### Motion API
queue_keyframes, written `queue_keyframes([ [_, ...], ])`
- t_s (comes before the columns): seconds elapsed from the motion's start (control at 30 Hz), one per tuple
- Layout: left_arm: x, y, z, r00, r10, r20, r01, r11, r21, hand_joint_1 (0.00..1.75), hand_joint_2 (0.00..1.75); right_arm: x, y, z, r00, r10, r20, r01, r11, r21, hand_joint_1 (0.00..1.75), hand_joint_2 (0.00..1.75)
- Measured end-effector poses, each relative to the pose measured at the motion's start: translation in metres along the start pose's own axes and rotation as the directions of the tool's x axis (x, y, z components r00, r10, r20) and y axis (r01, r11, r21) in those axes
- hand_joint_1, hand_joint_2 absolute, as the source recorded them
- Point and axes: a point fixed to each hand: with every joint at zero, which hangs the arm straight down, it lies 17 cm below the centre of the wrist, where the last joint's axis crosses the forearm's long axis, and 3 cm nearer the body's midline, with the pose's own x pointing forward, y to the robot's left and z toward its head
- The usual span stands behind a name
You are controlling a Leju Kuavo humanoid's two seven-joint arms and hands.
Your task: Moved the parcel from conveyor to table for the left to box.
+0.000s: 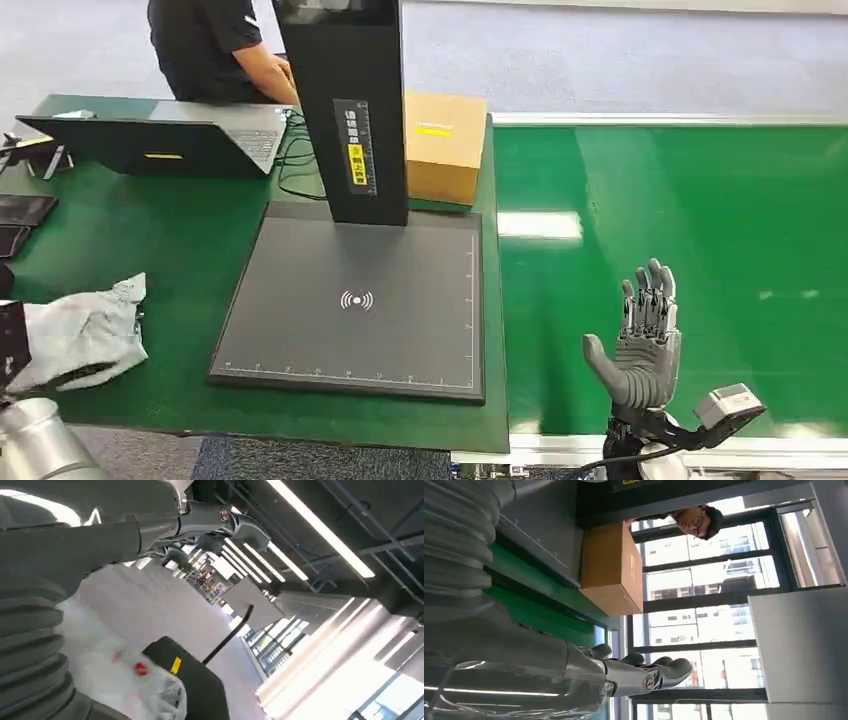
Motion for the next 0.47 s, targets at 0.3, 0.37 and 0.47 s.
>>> queue_keyframes([
  [0.3, 0.037, 0.049, -0.003, 0.926, 0.374, -0.043, -0.355, 0.907, 0.226, 0.0, 1.75, 0.0, 0.01, -0.001, 1.0, -0.016, 0.004, 0.015, 1.0, 0.02, 0.0, 1.75],
  [0.37, 0.068, 0.028, 0.009, 0.839, 0.543, -0.042, -0.53, 0.832, 0.161, 0.0, 1.75, 0.001, 0.01, -0.001, 1.0, -0.017, 0.009, 0.017, 1.0, 0.02, 0.0, 1.75],
  [0.47, 0.121, -0.01, 0.033, 0.61, 0.785, -0.111, -0.79, 0.612, -0.014, 0.0, 1.75, 0.002, 0.015, -0.001, 1.0, -0.026, 0.017, 0.026, 0.999, 0.044, 0.0, 1.75],
])
